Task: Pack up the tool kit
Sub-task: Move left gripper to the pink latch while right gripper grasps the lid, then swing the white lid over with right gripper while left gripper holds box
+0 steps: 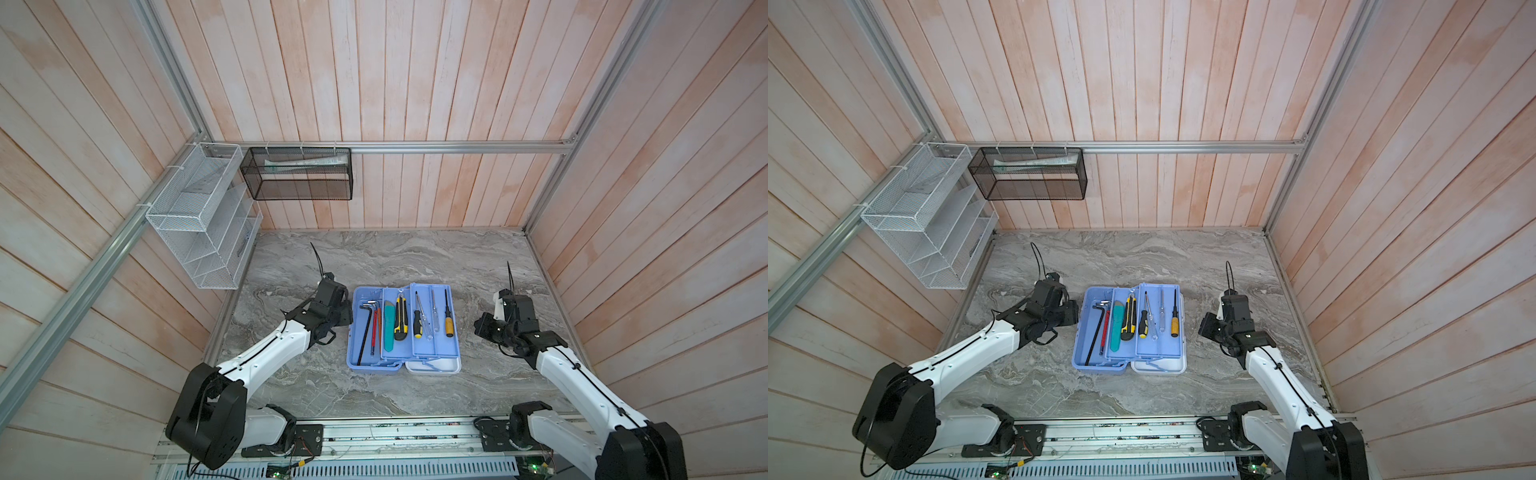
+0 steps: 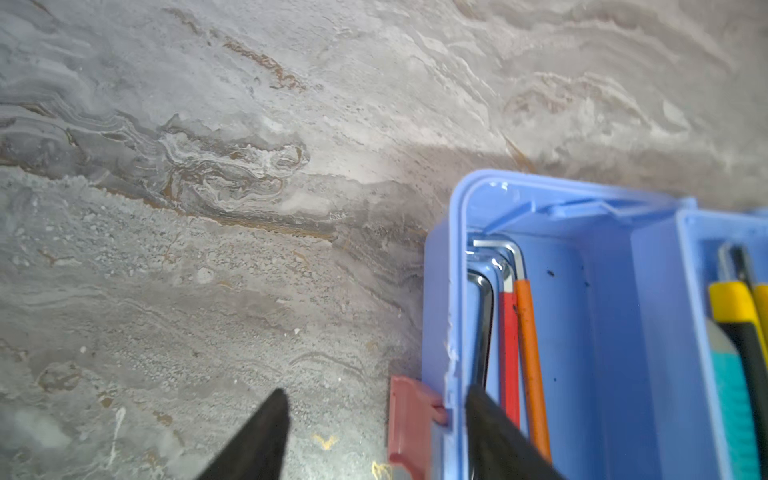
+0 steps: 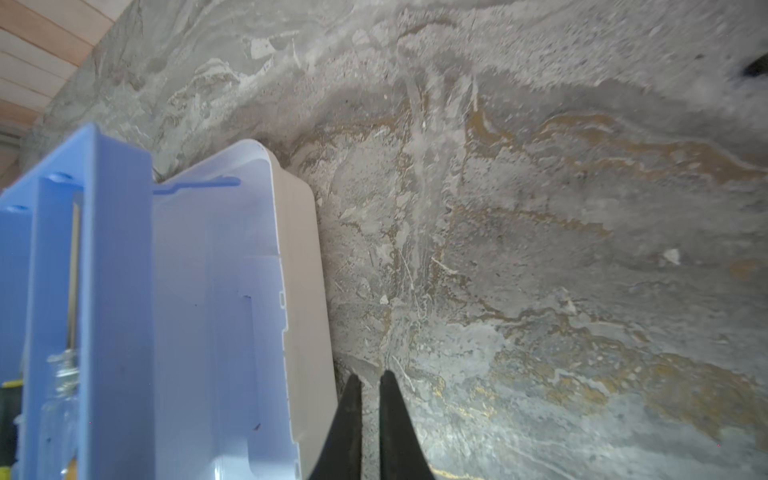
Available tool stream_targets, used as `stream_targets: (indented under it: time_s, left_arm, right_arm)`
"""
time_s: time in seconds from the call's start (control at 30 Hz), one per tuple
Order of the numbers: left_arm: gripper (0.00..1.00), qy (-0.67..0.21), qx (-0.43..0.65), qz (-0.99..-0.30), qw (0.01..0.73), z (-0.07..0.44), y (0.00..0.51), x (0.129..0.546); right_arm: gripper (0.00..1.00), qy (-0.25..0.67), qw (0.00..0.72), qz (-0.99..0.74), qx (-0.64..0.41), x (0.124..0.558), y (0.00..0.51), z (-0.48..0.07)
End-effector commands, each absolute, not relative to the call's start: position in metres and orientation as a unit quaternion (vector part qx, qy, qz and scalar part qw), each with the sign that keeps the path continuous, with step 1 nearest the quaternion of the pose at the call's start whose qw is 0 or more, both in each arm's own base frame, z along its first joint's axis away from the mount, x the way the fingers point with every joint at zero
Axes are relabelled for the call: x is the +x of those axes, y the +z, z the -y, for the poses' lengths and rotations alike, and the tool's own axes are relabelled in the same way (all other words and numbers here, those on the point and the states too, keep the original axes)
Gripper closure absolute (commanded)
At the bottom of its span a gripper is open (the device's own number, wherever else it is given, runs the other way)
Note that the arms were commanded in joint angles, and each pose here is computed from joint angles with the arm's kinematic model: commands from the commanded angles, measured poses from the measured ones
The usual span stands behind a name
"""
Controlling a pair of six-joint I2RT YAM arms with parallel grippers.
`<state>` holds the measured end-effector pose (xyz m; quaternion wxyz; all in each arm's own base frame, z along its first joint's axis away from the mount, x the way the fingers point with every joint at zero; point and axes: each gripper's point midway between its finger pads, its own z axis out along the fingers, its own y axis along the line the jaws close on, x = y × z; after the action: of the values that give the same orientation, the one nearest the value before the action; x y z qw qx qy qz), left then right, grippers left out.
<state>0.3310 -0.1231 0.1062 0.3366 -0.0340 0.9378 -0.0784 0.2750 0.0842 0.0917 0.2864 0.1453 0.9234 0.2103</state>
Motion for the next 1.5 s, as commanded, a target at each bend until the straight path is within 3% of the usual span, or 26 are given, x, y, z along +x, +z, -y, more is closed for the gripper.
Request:
stream_targets:
  time_s: [0.0,0.07,0.17,0.43,0.9,1.47]
  left_arm:
    - [0.77,-0.108,-0.050,-0.937,0.329,0.116,0.090,0.330]
    - [0.90,-0.121,-0.047,-0.935,0.329,0.117,0.083,0.331]
    - [0.99,-0.144,-0.032,-0.935,0.323,0.126,0.075,0.329]
    - [1.00,-0.211,0.003,-0.926,0.313,0.153,0.064,0.321]
    - [1.00,-0.259,0.047,-0.907,0.328,0.172,0.076,0.307]
    - [1.00,-0.282,0.061,-0.902,0.322,0.181,0.069,0.305]
  right_arm:
    - [0.93,0.256,0.297,-0.911,0.127,0.284,0.095,-0.099]
    - [0.95,0.265,0.289,-0.912,0.121,0.285,0.089,-0.104]
    - [0.99,0.274,0.275,-0.915,0.113,0.286,0.079,-0.109]
    - [1.00,0.289,0.225,-0.927,0.079,0.285,0.055,-0.123]
    - [1.00,0.372,0.214,-0.903,0.035,0.285,0.059,-0.151]
    - [1.00,0.446,0.241,-0.862,0.003,0.265,0.108,-0.166]
